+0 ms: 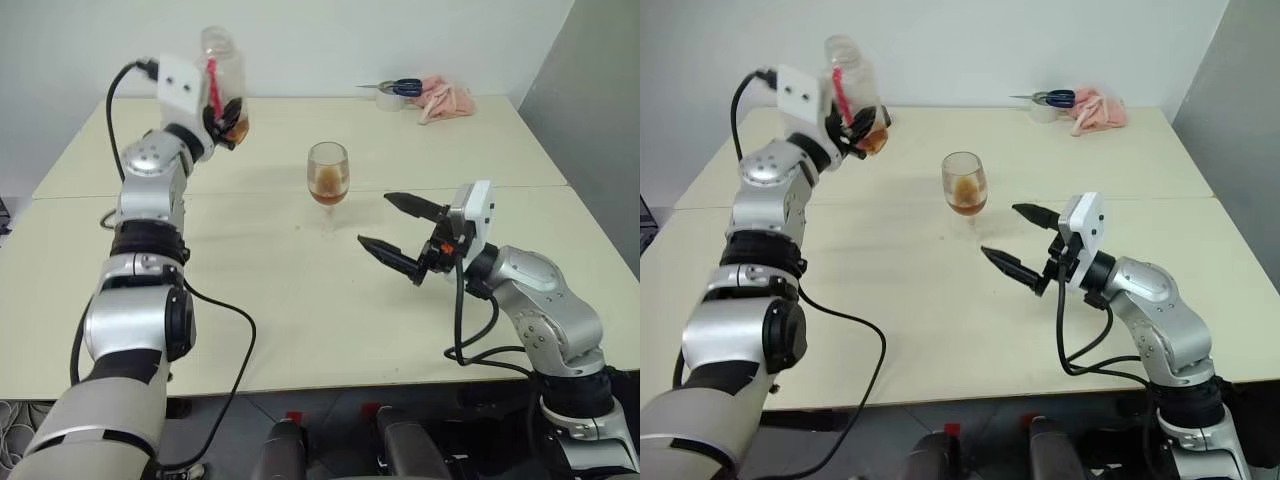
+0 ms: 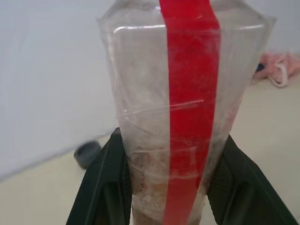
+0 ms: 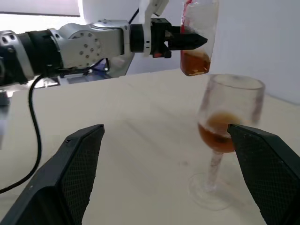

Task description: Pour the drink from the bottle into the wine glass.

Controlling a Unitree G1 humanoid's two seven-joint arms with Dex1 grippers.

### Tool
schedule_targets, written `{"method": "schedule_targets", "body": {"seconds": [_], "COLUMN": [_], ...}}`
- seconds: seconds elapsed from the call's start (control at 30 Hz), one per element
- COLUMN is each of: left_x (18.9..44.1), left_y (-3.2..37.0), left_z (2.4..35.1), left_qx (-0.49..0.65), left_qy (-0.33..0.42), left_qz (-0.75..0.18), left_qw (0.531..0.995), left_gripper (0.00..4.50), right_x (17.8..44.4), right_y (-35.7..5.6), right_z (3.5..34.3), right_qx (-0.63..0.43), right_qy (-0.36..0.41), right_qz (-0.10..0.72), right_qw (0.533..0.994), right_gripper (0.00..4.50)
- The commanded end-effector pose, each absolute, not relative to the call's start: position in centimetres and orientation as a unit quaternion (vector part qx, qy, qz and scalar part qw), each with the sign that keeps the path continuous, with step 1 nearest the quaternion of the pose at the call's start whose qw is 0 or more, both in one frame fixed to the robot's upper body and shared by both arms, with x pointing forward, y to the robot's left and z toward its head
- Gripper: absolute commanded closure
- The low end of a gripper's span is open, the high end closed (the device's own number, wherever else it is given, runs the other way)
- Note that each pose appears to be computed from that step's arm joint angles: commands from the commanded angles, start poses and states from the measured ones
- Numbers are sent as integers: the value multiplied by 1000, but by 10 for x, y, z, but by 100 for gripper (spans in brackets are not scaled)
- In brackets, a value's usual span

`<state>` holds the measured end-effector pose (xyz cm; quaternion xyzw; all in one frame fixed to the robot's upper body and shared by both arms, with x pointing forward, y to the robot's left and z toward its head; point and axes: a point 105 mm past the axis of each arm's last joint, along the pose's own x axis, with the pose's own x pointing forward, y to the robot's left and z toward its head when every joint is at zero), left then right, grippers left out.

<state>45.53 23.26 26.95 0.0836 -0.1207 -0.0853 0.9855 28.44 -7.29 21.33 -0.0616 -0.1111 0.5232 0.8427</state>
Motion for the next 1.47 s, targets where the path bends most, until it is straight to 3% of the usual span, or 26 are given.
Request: {"method": "schedule_targets", "body": {"seconds": [0.03, 0.17, 0.33, 0.73, 1.0, 1.03, 1.33, 1.4, 1.47], "left_x": [441, 427, 413, 408, 406, 405, 370, 357, 337], "left_y": [246, 261, 263, 260, 257, 258, 256, 254, 250], "left_z": [264, 222, 191, 169, 151, 149, 119, 112, 109], "left_qx": [14, -15, -20, 29, 26, 26, 3, -1, -8], "left_qy": [-138, -99, -75, -59, -41, -38, 17, 30, 35], "left_qz": [-55, -19, -13, -24, -22, -21, -2, -1, 6], "left_qw": [989, 995, 997, 998, 999, 999, 1000, 1000, 999], "left_gripper": [282, 282, 282, 282, 18, 3, 3, 3, 3], "right_x": [270, 267, 264, 268, 271, 271, 272, 276, 291], "right_y": [-67, -63, -62, -60, -60, -60, -77, -89, -117], "right_z": [214, 212, 209, 210, 210, 210, 193, 183, 165], "right_qx": [-61, -47, -44, -38, -36, -36, -16, -27, -55], "right_qy": [-115, -107, -102, -106, -107, -107, -74, -58, -31], "right_qz": [551, 559, 565, 556, 547, 546, 491, 447, 342], "right_qw": [824, 821, 817, 823, 830, 830, 868, 892, 938], "right_gripper": [0, 0, 0, 0, 0, 0, 0, 0, 0]}}
